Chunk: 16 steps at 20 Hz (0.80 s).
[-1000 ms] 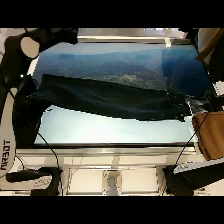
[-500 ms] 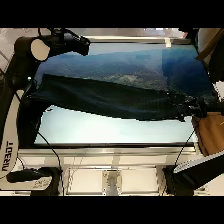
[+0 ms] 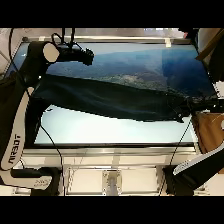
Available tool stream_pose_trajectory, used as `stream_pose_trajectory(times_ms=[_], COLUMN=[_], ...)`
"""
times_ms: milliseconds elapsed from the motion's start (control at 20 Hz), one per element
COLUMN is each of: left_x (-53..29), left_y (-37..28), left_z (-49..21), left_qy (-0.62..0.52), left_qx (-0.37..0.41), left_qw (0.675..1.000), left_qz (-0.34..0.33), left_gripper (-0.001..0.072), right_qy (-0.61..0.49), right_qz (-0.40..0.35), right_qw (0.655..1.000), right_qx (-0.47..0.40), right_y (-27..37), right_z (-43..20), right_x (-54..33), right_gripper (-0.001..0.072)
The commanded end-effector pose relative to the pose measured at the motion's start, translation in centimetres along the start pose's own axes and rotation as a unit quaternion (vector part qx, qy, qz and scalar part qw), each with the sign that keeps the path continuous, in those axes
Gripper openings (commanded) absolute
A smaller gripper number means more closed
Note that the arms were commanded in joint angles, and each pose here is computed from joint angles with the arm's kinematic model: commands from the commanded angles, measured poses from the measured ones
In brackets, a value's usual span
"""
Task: Fold the clothes and pants, and hang the long-sleeved shirts on hangers.
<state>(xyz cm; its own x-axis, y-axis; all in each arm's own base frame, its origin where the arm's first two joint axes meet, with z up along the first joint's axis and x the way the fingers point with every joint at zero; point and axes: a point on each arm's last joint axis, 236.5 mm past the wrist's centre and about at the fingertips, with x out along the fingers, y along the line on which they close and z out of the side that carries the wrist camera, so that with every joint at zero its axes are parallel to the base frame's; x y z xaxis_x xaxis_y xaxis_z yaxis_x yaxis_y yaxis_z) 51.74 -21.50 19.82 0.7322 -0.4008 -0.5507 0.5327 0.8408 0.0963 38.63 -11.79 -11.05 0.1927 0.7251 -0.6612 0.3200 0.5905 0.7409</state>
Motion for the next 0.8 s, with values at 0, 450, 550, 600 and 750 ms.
stream_pose_trajectory(times_ms=[0, 450, 550, 600, 750], left_x=[0.8, 11.5, 13.7, 14.6, 16.4], left_y=[-0.4, -16.8, -21.8, -24.0, -28.0], left_z=[-0.7, -9.2, -12.8, -14.4, -18.4], left_qy=[0.01, 0.116, 0.155, 0.171, 0.205], left_qx=[-0.005, -0.106, -0.109, -0.111, -0.113], left_qw=[1.0, 0.966, 0.952, 0.946, 0.934], left_qz=[-0.008, -0.207, -0.24, -0.253, -0.271], left_gripper=[0.0017, 0.001, 0.001, 0.001, 0.001], right_qy=[-0.001, -0.115, -0.11, -0.104, -0.08], right_qz=[0.096, 0.221, 0.204, 0.202, 0.2], right_qw=[0.995, 0.958, 0.961, 0.961, 0.962], right_qx=[-0.028, -0.145, -0.148, -0.156, -0.166], right_y=[5.7, 25.2, 28.3, 29.8, 33.7], right_z=[0.1, 0.4, -0.3, -0.9, -2.4], right_x=[-0.3, -6.4, -4.6, -3.5, 0.4], right_gripper=[0.0051, 0.005, 0.005, 0.005, 0.005])
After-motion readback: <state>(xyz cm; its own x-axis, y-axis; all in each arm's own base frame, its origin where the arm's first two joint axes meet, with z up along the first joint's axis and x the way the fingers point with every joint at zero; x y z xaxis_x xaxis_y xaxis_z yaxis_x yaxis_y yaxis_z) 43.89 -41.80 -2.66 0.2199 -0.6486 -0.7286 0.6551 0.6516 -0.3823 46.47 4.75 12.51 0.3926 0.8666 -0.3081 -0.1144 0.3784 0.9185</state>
